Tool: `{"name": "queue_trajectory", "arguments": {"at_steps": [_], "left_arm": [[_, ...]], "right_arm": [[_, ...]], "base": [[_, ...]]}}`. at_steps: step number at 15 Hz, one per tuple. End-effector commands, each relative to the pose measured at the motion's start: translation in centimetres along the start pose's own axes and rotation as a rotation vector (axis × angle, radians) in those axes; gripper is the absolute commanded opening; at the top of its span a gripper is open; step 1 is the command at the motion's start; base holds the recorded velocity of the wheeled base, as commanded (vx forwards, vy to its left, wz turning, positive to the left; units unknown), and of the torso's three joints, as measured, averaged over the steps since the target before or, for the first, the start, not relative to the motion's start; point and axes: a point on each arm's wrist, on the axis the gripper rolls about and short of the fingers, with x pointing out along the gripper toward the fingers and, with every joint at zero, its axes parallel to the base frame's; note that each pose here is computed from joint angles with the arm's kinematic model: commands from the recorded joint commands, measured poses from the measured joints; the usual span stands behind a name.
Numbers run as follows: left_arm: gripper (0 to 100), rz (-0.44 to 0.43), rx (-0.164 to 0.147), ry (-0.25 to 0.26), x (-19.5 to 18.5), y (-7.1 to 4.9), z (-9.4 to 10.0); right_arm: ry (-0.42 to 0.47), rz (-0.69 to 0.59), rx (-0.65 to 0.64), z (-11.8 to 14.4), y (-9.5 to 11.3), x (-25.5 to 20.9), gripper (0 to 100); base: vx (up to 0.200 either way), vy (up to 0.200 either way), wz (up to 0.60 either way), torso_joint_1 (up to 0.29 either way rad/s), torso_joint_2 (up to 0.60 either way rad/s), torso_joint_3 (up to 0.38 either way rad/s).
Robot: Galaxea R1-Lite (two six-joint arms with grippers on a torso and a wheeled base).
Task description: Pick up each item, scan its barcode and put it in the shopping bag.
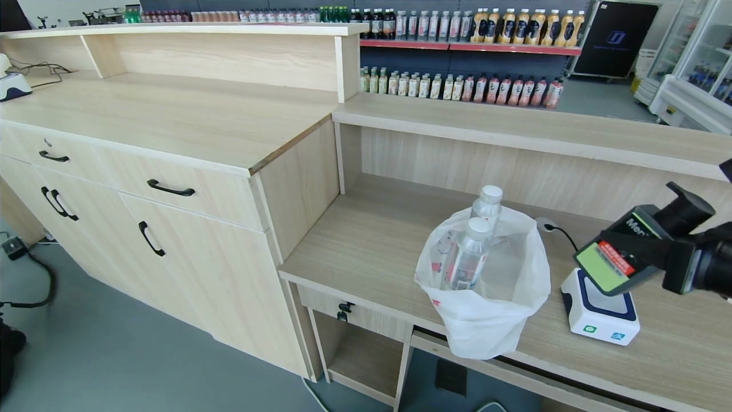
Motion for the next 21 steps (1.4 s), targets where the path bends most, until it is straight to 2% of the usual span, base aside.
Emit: {"name": "queue_trajectory", "arguments": {"at_steps": [1,3,5,7,13,16,18,21], "left_arm": [[100,0.002,0.0,0.0,0.0,0.0,0.0],[100,0.002,0.0,0.0,0.0,0.0,0.0],[100,0.002,0.0,0.0,0.0,0.0,0.0],[100,0.003,0.0,0.0,0.0,0.0,0.0],[100,0.002,0.0,0.0,0.0,0.0,0.0],[100,0.002,0.0,0.0,0.0,0.0,0.0],[100,0.002,0.0,0.0,0.0,0.0,0.0],[100,0.002,0.0,0.0,0.0,0.0,0.0]], "right_arm": [[0.072,-0.072,0.302,-0.5,-5.0,6.1,0],[0.104,-0.167,0.35,-1.4,-8.7,8.0,0],[0.121,-0.178,0.374,-1.8,-10.1,8.8,0],[0.165,-0.138,0.408,-3.0,-11.3,9.8,0],[0.21,-0.073,0.427,-4.4,-11.8,11.3,0],[0.218,-0.071,0.371,-4.6,-12.3,12.1,0],[0.236,-0.067,0.285,-5.1,-12.5,12.2,0],[0.242,-0.065,0.263,-5.3,-12.6,12.4,0]], "base": [[0.0,0.0,0.0,0.0,0.0,0.0],[0.0,0.0,0.0,0.0,0.0,0.0],[0.0,0.0,0.0,0.0,0.0,0.0],[0.0,0.0,0.0,0.0,0.0,0.0],[0.0,0.0,0.0,0.0,0.0,0.0],[0.0,0.0,0.0,0.0,0.0,0.0],[0.0,0.0,0.0,0.0,0.0,0.0],[0.0,0.0,0.0,0.0,0.0,0.0]]}}
